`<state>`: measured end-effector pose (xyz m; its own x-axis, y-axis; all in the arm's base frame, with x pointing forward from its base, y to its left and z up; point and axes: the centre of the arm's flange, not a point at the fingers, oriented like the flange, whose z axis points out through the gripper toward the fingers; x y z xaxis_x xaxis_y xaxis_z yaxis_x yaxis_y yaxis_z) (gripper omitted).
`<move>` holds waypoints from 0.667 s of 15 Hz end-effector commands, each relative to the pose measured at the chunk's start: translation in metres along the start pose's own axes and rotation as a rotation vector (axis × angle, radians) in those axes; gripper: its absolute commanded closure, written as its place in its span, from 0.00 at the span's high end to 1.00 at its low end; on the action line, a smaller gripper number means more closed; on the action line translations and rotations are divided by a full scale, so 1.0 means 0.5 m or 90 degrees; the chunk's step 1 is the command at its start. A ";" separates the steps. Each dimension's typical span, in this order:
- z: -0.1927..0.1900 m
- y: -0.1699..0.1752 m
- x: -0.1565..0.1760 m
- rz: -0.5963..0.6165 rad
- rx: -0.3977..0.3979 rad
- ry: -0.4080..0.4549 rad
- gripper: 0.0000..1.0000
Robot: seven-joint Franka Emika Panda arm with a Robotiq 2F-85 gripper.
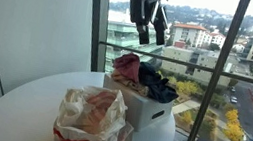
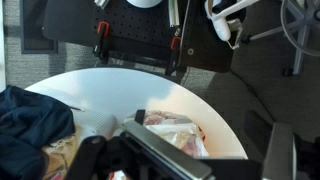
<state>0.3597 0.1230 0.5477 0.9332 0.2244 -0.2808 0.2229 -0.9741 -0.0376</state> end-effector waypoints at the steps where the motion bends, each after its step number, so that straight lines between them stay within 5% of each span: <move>1: -0.002 0.000 0.000 0.000 0.000 0.002 1.00; 10: 0.001 -0.013 -0.004 -0.002 -0.019 0.012 1.00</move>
<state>0.3597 0.1232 0.5507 0.9351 0.2250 -0.2738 0.2234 -0.9740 -0.0376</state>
